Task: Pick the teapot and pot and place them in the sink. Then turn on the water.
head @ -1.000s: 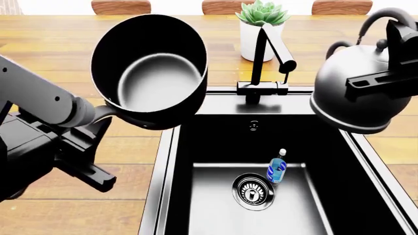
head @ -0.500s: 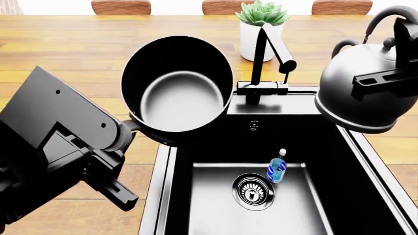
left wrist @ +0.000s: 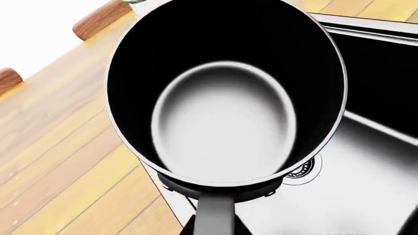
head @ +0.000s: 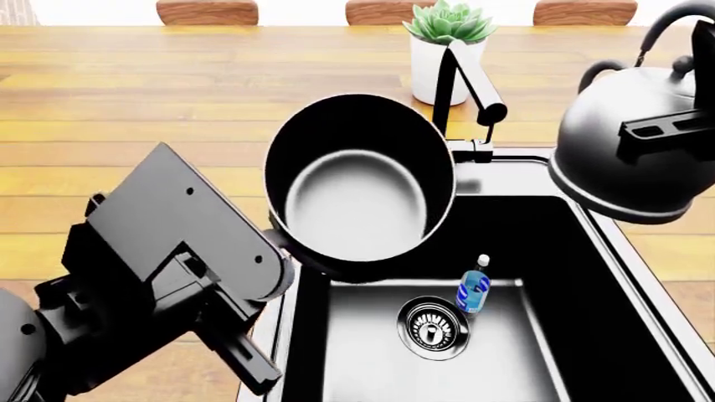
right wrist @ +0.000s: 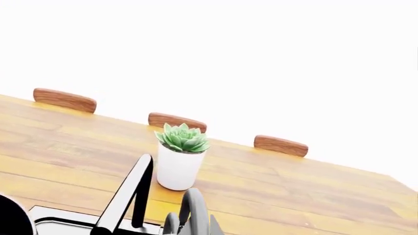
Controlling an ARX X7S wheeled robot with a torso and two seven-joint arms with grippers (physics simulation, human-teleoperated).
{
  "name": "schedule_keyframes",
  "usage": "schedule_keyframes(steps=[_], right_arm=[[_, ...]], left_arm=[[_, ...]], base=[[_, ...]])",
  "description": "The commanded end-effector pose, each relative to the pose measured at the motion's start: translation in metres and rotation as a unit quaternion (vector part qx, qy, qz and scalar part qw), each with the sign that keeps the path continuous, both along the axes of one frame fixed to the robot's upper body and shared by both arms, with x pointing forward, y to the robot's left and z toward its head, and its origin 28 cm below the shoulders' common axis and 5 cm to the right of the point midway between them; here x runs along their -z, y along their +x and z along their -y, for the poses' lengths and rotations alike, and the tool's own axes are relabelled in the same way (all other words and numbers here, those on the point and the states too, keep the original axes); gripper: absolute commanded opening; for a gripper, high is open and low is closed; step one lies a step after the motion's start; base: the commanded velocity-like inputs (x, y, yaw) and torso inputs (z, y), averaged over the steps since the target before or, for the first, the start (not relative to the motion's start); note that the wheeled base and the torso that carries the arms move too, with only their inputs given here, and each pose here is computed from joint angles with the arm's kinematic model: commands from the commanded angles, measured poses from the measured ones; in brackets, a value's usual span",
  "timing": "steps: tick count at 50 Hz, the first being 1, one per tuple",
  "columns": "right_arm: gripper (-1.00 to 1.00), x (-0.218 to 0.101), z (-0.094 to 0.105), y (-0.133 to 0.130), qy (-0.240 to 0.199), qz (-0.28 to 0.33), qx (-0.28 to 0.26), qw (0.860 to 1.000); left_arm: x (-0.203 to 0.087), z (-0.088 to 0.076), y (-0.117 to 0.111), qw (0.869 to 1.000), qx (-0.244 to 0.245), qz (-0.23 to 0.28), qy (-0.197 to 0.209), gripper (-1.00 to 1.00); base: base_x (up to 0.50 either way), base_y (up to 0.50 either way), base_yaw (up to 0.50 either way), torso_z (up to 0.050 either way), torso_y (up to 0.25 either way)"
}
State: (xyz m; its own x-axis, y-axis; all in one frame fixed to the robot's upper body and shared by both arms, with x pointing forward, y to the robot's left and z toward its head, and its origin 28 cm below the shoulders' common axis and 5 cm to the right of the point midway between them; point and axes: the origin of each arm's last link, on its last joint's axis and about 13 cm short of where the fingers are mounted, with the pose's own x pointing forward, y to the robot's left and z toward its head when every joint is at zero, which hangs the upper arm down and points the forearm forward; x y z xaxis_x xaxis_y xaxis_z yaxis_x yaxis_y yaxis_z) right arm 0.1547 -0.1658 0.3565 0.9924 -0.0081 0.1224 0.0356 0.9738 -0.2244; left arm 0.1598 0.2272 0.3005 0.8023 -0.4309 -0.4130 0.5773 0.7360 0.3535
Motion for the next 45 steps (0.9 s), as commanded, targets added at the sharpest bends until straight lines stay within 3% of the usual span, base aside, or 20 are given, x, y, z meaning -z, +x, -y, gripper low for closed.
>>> schedule_keyframes(steps=[1,45], right_arm=[[-1.0,-0.012,0.005,-0.004,0.007,0.048,0.026,0.998],[-1.0,-0.014,0.008,-0.008,0.007,0.054,0.033,0.998]], left_arm=[[-0.013,0.012,0.004,0.997,0.006,0.071,-0.002,-1.0],[0.0,0.055,0.019,0.995,0.1,0.028,0.011,-1.0]], base=[[0.0,0.0,0.0,0.0,0.0],[0.0,0.0,0.0,0.001,0.004]])
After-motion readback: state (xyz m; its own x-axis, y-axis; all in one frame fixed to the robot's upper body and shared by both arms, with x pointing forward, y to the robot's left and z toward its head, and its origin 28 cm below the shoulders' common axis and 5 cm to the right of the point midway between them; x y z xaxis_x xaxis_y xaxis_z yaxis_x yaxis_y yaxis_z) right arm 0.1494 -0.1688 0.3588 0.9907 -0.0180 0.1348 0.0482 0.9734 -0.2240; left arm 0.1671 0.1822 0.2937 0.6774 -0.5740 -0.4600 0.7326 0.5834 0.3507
